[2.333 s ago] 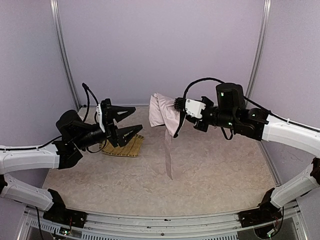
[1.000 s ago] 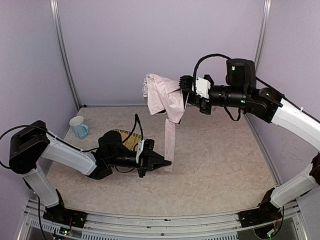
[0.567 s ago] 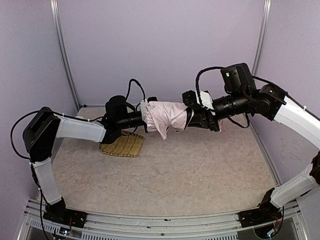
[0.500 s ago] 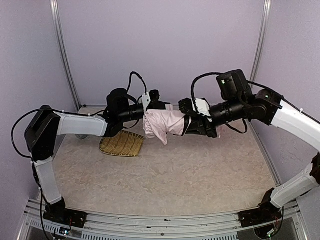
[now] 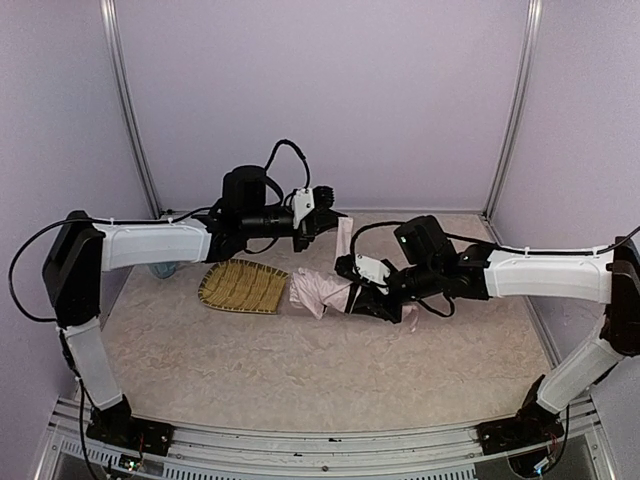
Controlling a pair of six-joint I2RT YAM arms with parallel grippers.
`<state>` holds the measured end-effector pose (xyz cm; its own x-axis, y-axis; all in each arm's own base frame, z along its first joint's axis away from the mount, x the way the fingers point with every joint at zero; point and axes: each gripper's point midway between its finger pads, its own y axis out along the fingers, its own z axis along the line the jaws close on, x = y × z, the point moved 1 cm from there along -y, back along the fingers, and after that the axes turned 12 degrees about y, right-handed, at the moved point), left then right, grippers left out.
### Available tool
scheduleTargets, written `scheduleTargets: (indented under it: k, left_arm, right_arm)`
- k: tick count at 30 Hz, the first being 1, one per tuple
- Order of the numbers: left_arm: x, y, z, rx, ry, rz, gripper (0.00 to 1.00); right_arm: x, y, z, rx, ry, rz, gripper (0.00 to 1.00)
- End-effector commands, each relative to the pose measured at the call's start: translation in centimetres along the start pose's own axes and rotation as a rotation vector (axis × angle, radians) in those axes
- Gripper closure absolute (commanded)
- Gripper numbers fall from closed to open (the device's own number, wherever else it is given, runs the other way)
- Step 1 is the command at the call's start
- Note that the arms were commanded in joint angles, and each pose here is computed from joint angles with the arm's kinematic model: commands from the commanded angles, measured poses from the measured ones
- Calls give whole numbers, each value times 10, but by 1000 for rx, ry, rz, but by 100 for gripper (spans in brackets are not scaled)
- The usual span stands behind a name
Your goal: Put away the umbrella
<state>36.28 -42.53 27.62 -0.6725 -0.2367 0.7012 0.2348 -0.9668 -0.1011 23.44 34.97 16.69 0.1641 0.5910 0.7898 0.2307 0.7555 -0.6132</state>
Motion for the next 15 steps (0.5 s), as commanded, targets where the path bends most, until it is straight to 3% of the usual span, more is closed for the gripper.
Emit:
scheduleTargets:
  k: [1, 10, 15]
  left_arm:
    - [129, -61, 67, 335, 246, -225, 100]
    - [120, -56, -65, 170, 261, -202, 100]
    - [127, -66, -100, 170, 312, -148, 100]
  right_arm:
    - [-50, 14, 25, 209, 223, 122, 100]
    - [-81, 20, -20, 174, 408, 152, 100]
    - [-83, 14, -45, 113, 468, 133, 100]
